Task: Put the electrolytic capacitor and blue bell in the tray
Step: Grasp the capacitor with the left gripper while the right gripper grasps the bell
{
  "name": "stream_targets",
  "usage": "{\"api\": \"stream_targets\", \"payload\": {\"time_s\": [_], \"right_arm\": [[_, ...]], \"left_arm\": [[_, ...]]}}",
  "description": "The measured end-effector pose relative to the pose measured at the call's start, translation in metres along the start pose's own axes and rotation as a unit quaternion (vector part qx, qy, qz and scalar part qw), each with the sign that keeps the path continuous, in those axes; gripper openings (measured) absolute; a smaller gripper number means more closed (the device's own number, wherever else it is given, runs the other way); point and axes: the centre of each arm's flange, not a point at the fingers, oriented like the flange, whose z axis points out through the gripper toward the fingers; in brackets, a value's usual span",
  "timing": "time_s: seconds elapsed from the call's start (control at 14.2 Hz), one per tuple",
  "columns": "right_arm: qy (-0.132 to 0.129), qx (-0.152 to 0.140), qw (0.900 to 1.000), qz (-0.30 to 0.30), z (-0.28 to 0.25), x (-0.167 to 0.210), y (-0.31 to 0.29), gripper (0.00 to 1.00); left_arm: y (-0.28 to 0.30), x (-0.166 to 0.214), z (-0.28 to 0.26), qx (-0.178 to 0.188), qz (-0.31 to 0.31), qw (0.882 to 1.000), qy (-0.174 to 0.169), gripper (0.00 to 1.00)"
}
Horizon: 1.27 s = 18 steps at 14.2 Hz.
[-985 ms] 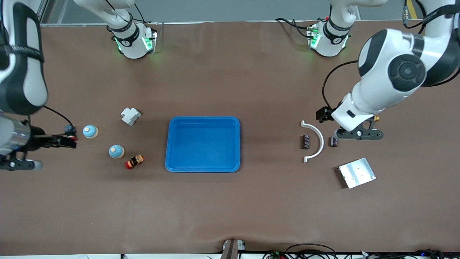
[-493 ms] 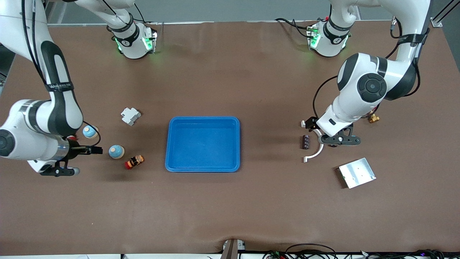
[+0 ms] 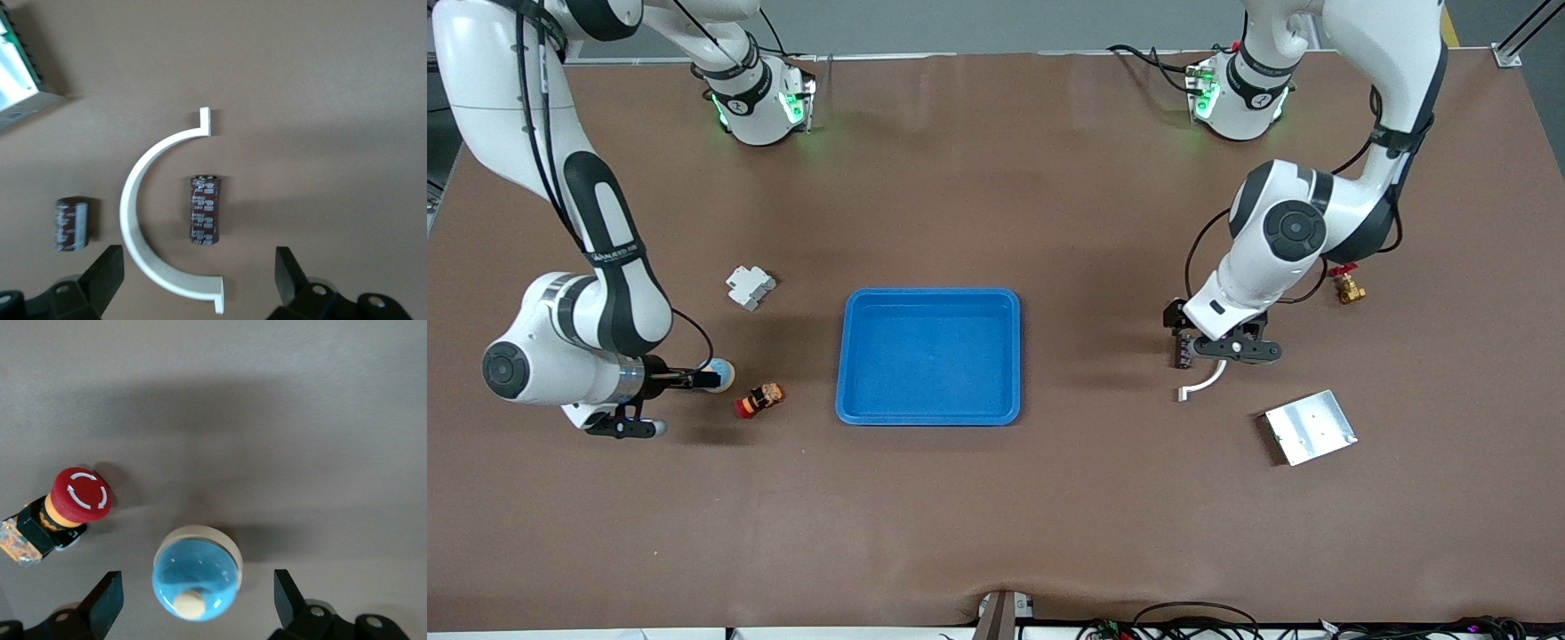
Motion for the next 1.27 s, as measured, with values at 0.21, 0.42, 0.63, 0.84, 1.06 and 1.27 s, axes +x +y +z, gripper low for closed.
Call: {"api": "stream_targets", "payload": {"time_s": [0.21, 0.42, 0.63, 0.84, 1.06, 1.27], "right_arm": [[-0.005, -0.002, 1.0, -0.016, 0.007, -0.001, -0.022, 1.0], [-0.003, -0.018, 0.999, -0.035, 0.012, -0.002, -0.035, 1.0], [0.005, -0.066, 0.995, -0.071, 0.012, -0.001, -0.035, 1.0], [0.006, -0.071, 0.995, -0.073, 0.012, -0.001, -0.034, 1.0], [-0.001, -0.072, 0.995, -0.071, 0.018, -0.004, -0.03, 1.0], [-0.005, -0.072, 0.995, -0.069, 0.024, -0.006, -0.028, 1.0]], "left_arm": [[0.002, 0.001, 0.019, -0.003, 0.003, 1.0, 0.006, 1.0], [0.002, 0.002, 0.03, -0.002, 0.01, 1.0, 0.01, 1.0], [0.003, 0.003, 0.04, -0.005, 0.01, 1.0, 0.015, 1.0], [0.004, 0.002, 0.054, -0.008, 0.01, 1.0, 0.016, 1.0], [0.004, 0.002, 0.066, -0.012, 0.01, 1.0, 0.02, 1.0], [0.004, 0.002, 0.069, -0.013, 0.009, 1.0, 0.02, 1.0]]}}
